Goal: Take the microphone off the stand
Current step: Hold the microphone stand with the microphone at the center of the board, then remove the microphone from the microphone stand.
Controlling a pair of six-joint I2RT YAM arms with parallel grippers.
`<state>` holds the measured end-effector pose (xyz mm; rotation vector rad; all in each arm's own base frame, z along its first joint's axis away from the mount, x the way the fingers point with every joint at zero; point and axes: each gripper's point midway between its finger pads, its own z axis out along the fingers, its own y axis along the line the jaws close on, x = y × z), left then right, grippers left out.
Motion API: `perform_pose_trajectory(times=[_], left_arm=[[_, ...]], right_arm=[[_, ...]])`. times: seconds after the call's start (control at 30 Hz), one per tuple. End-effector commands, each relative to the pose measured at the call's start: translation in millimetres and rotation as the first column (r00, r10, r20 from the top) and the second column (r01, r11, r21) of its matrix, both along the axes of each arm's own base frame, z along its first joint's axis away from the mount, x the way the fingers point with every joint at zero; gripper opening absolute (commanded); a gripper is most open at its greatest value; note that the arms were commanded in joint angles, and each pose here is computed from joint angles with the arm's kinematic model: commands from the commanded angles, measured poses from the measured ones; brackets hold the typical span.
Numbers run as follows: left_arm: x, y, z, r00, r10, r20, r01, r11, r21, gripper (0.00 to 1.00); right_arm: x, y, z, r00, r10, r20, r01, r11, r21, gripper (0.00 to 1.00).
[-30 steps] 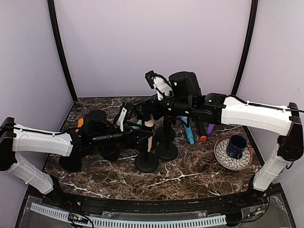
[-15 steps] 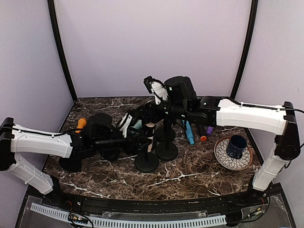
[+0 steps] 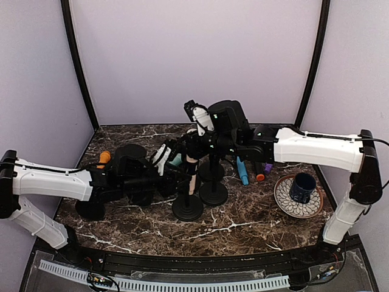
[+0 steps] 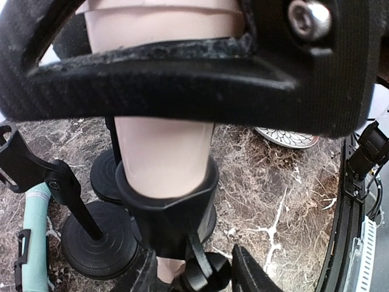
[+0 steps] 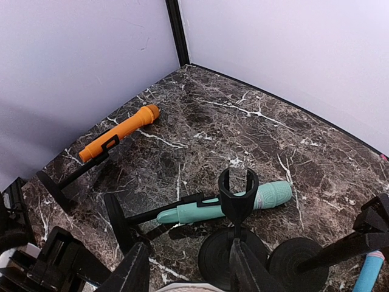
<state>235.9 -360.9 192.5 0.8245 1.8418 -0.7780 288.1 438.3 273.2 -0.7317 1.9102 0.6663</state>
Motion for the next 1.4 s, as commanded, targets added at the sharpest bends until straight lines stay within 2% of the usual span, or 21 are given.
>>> perform_pose_trajectory(times=[0.0, 0.27, 0.43, 0.53, 0.6, 0.7, 0.83, 0.93, 1.07, 1.2, 1.37], left_arm=[[5.0, -8.3, 15.2, 0.999, 0.007, 0.037, -0.006, 1.0, -0.024, 0.39], [1.6, -4.3, 10.9, 1.0, 0.004, 0.031, -0.004, 1.0, -0.005, 0.14], [-9.1, -0.9, 14.7, 0.999, -0.036, 0.029, 0.036, 0.999, -0.026, 0.02], [-16.4, 0.2, 16.0, 0.996, -0.082, 0.039, 0.083, 0.996, -0.014, 0.0], [-26.9, -1.9, 20.7, 0.987, -0.161, 0.029, 0.162, 0.986, -0.026, 0.0], [-29.7, 1.8, 28.4, 0.976, -0.217, 0.015, 0.217, 0.975, -0.038, 0.0], [-21.5, 10.9, 29.0, 0.969, -0.245, -0.013, 0.245, 0.969, -0.017, 0.0], [-14.0, 13.8, 21.0, 0.974, -0.224, -0.02, 0.225, 0.973, 0.043, 0.0], [-4.6, 17.6, 16.7, 0.979, -0.2, 0.041, 0.195, 0.976, 0.1, 0.0], [-1.4, 23.3, 9.2, 0.982, -0.177, 0.065, 0.168, 0.978, 0.122, 0.0], [-8.7, 29.3, -6.4, 0.979, -0.195, 0.063, 0.184, 0.972, 0.147, 0.0]], right_arm=[[2.2, -0.4, 8.2, 1.0, -0.01, 0.027, 0.01, 1.0, 0.025, 0.35], [-3.3, -3.7, 18.0, 0.998, 0.031, 0.049, -0.034, 0.998, 0.047, 0.19], [-17.0, -2.1, 33.7, 0.98, 0.185, 0.072, -0.193, 0.974, 0.122, 0.12], [-39.3, 0.0, 48.3, 0.933, 0.334, 0.131, -0.352, 0.923, 0.154, 0.12], [-52.5, -0.9, 54.4, 0.896, 0.41, 0.169, -0.435, 0.886, 0.161, 0.11], [-57.3, -3.8, 64.1, 0.871, 0.446, 0.204, -0.481, 0.859, 0.177, 0.1], [-45.0, -4.4, 64.6, 0.896, 0.404, 0.181, -0.436, 0.879, 0.194, 0.09], [-35.2, -3.5, 65.8, 0.923, 0.356, 0.149, -0.382, 0.899, 0.217, 0.1], [-9.4, -7.8, 66.8, 0.974, 0.205, 0.094, -0.221, 0.949, 0.225, 0.1], [7.7, -13.0, 68.0, 0.996, 0.072, 0.052, -0.081, 0.974, 0.214, 0.11], [9.1, -6.7, 63.7, 0.998, 0.058, 0.023, -0.062, 0.977, 0.206, 0.12]])
